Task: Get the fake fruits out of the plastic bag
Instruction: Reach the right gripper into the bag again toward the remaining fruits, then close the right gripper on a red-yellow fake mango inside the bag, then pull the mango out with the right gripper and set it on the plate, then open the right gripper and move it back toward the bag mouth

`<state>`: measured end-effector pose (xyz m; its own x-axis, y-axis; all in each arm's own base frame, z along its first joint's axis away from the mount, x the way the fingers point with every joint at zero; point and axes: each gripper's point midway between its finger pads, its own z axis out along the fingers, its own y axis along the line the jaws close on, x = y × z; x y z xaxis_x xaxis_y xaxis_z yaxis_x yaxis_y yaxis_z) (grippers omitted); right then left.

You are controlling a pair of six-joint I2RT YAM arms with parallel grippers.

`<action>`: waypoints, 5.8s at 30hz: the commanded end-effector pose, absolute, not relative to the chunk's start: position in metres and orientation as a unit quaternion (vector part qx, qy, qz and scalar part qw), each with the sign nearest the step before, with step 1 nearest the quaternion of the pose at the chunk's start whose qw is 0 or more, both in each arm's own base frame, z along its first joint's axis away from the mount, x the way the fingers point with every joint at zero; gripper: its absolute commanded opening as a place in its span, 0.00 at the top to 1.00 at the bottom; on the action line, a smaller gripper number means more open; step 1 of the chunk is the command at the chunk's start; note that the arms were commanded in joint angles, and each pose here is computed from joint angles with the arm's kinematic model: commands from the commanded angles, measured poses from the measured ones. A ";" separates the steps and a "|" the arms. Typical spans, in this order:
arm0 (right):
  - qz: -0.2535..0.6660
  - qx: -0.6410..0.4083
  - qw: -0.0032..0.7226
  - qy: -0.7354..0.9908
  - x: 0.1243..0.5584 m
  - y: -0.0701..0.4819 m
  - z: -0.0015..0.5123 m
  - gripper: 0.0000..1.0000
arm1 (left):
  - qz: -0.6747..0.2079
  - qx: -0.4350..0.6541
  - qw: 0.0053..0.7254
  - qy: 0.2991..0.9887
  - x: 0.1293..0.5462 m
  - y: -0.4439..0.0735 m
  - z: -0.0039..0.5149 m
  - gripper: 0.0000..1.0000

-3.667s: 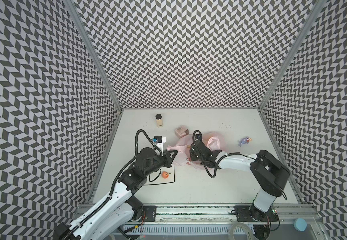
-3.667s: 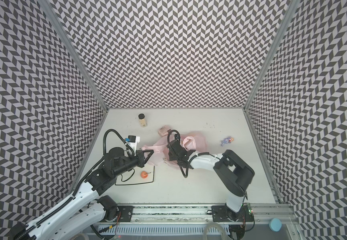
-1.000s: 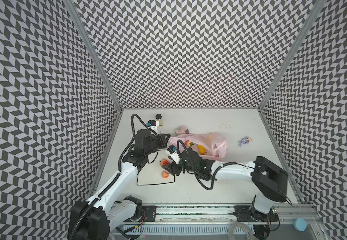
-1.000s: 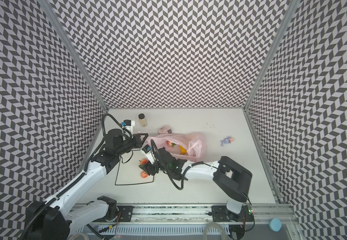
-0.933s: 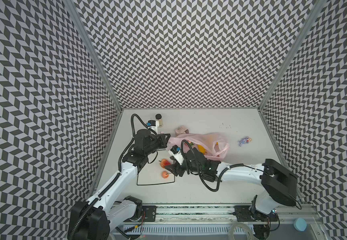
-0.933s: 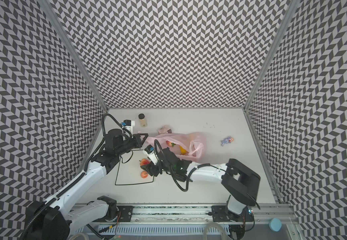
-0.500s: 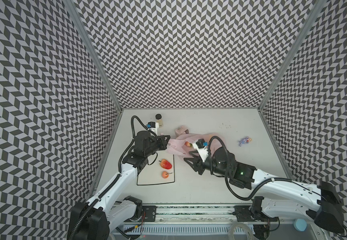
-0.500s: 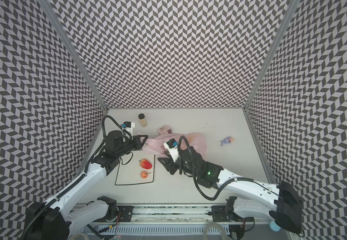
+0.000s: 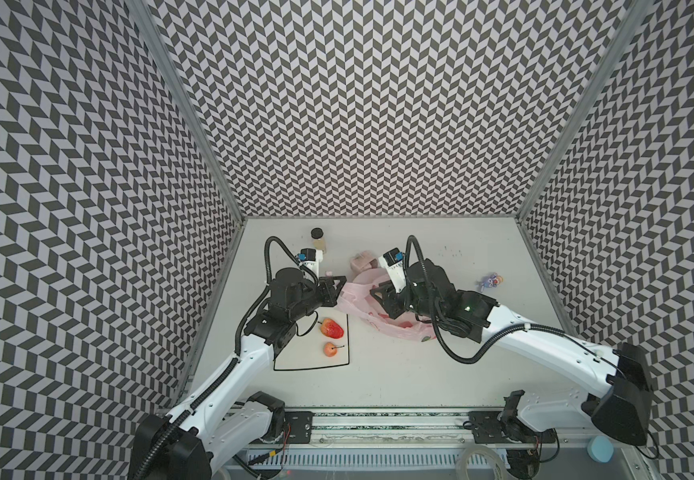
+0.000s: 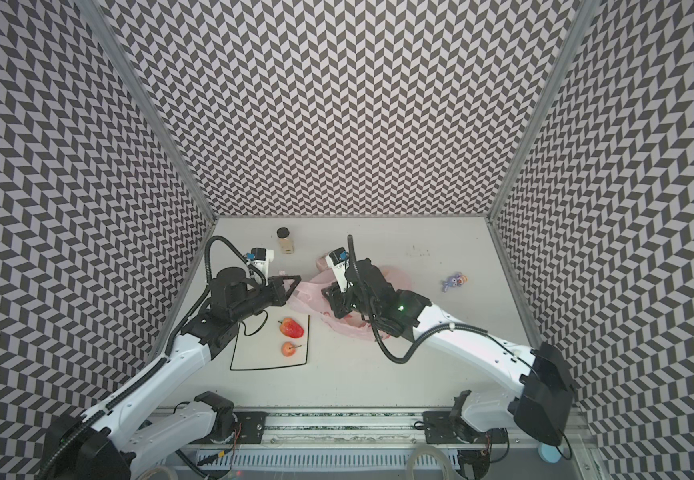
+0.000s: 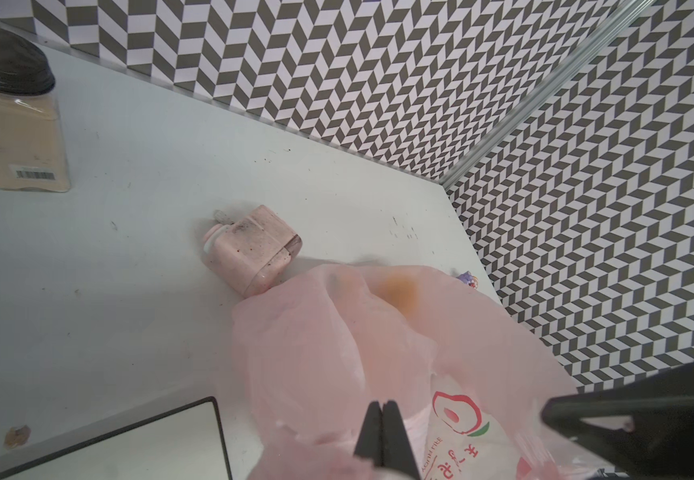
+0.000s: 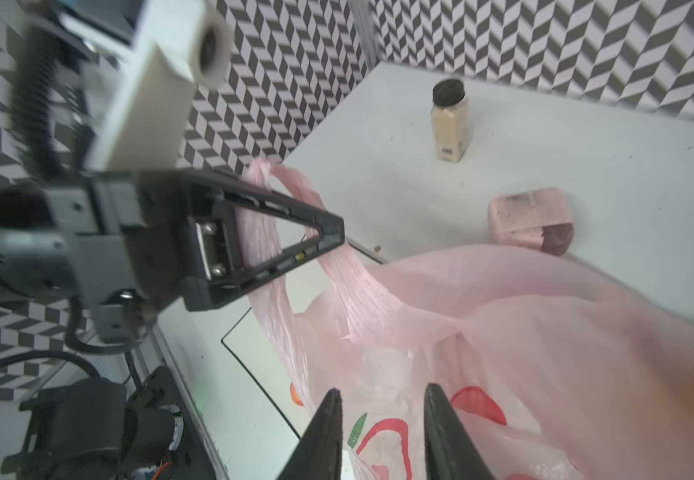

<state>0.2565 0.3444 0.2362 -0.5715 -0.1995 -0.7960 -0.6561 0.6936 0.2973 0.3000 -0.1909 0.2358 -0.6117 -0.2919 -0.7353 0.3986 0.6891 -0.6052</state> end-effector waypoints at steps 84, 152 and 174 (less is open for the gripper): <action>0.283 -0.156 0.359 0.876 0.298 0.287 0.152 0.71 | -0.405 -0.020 0.445 0.799 0.261 -0.200 0.219 1.00; 0.223 -0.457 0.472 0.720 0.206 0.528 0.102 0.38 | -0.366 0.003 0.443 0.819 0.327 -0.167 0.227 1.00; 0.324 -0.455 0.544 0.627 0.133 0.423 0.238 0.42 | -0.371 0.008 0.447 0.814 0.328 -0.169 0.233 1.00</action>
<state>0.1365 0.4373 0.2090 -0.0046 -0.3176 -0.9482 -0.9251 0.3613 -0.1166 0.3244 -0.1674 0.2127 -0.6299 -0.3130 -0.7108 0.3112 0.7368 -0.6003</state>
